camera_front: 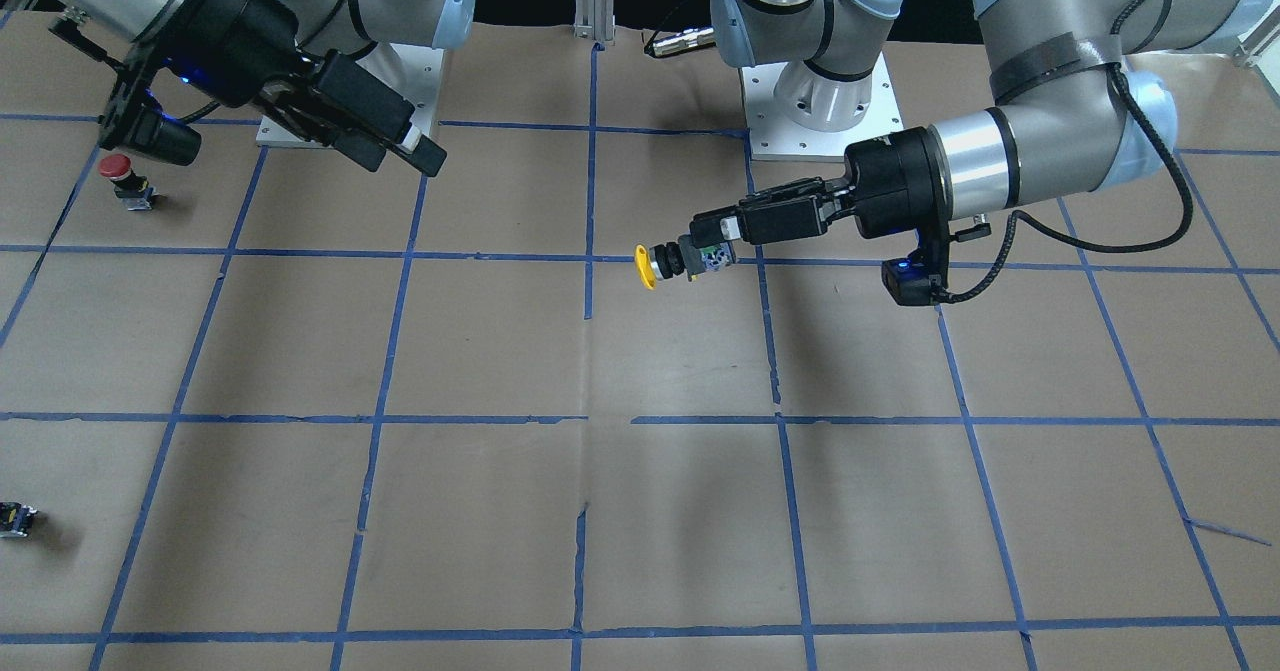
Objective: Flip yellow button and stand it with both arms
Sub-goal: 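Lift the yellow button and carry it up toward the right gripper, then bring the right gripper to the yellow cap while the left gripper holds the button, then grasp the yellow button with the right gripper while the left gripper opens and withdraws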
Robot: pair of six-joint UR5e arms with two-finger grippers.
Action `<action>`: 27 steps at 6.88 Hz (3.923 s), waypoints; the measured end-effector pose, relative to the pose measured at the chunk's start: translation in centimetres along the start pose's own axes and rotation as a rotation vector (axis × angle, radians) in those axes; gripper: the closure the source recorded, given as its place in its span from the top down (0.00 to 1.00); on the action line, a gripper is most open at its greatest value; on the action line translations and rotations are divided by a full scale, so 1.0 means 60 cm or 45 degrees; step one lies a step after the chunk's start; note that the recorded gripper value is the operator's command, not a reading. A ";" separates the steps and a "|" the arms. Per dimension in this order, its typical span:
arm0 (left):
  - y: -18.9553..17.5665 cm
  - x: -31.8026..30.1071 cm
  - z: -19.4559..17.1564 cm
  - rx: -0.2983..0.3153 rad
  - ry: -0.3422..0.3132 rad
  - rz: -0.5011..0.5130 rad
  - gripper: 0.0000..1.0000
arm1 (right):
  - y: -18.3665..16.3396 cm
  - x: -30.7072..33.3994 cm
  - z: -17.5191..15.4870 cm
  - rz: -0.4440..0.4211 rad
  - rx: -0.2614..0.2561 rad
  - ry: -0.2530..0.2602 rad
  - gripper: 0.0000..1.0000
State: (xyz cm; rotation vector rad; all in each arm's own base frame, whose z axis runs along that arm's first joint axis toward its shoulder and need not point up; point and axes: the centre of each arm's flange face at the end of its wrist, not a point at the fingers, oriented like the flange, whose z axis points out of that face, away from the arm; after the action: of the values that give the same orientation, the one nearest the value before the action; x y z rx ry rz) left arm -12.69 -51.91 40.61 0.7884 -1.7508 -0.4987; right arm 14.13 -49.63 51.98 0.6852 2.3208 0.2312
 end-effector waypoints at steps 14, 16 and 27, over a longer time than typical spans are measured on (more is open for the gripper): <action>0.105 0.034 0.065 -0.295 0.323 -0.287 0.02 | 0.005 -0.025 0.068 0.115 -0.395 -0.665 0.97; 0.111 0.035 0.063 -0.299 0.326 -0.299 0.02 | -0.005 -0.024 0.077 0.109 -0.396 -0.665 0.82; 0.136 0.043 0.054 -0.251 0.251 -0.311 0.99 | -0.024 -0.025 0.066 0.008 -0.315 -0.670 0.12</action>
State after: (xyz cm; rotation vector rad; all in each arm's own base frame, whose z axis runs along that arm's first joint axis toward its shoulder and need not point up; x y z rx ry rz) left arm -18.34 -48.28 46.84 0.8835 -1.4072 -0.7205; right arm 17.08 -51.73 49.41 0.5487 1.7534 0.2948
